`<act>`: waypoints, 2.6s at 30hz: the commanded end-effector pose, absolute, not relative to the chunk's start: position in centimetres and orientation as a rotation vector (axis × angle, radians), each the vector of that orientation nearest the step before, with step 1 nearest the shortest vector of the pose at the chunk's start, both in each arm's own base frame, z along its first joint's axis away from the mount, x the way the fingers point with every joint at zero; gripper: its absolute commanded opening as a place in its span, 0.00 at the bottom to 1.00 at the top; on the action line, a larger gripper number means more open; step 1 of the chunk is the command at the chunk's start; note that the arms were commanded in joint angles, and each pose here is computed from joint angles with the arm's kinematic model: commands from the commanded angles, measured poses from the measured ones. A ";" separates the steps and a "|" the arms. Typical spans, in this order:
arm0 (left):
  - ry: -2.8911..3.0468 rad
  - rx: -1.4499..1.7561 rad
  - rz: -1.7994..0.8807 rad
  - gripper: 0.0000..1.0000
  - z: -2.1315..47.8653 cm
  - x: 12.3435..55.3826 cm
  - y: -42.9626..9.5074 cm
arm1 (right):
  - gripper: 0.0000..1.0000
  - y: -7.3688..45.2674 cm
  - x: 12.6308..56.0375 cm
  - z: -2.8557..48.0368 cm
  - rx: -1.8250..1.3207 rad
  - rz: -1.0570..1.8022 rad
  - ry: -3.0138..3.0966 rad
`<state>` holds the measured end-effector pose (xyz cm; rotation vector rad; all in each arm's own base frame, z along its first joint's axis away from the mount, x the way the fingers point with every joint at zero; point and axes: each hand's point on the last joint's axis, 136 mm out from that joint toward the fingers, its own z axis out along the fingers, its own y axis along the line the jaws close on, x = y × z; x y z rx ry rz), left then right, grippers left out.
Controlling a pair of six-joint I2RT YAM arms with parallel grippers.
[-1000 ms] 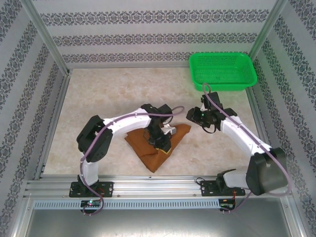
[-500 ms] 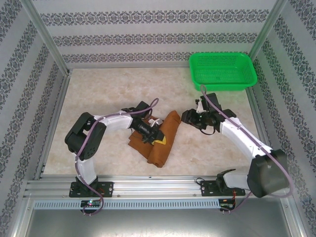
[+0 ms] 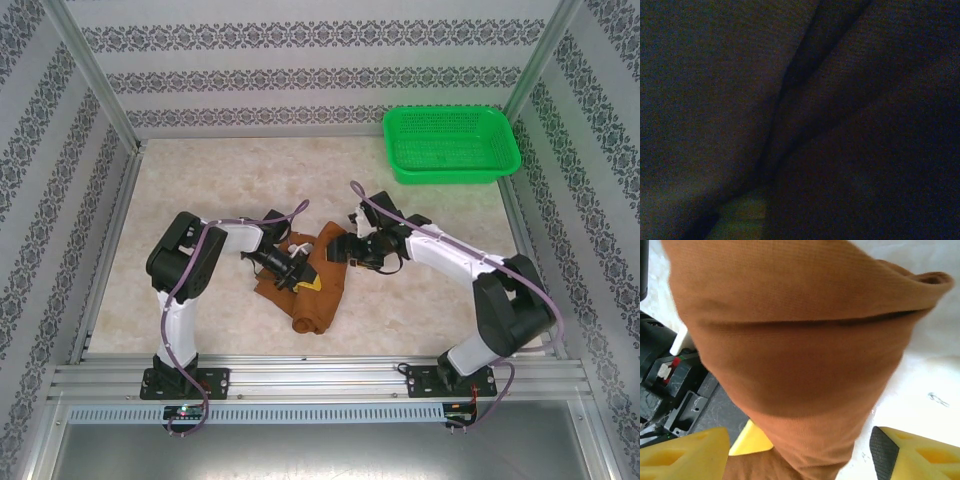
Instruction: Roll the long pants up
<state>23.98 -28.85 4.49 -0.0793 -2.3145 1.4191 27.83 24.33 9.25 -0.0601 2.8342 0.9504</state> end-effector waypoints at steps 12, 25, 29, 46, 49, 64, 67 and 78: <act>-2.565 -0.162 0.880 0.00 -3.7 21.8 -24.1 | 0.00 24.5 30.5 -0.5 -0.037 0.736 3.007; -3.691 -0.455 -0.237 0.21 14.2 33.2 -14.6 | 0.00 20.8 24.8 -1.1 0.321 0.701 3.050; -3.761 -0.485 -0.334 0.25 17.3 32.0 -14.1 | 0.00 21.1 24.2 0.2 0.315 0.686 3.027; -3.101 -1.776 -0.472 0.40 9.1 20.1 -28.5 | 0.00 22.0 23.0 1.7 0.318 0.671 3.014; -3.026 -1.839 -0.562 0.42 7.4 19.1 -28.9 | 0.00 21.8 22.6 1.7 0.318 0.669 3.009; -2.891 -1.591 -1.507 0.62 4.8 25.7 -22.8 | 0.00 22.7 21.6 1.0 0.270 0.747 3.020; -2.889 -1.573 -1.524 0.60 5.2 26.5 -22.7 | 0.00 23.2 21.7 1.2 0.247 0.773 3.025; -2.795 -1.463 -1.595 0.58 4.0 30.4 -19.8 | 0.00 23.5 21.6 1.0 0.221 0.845 3.044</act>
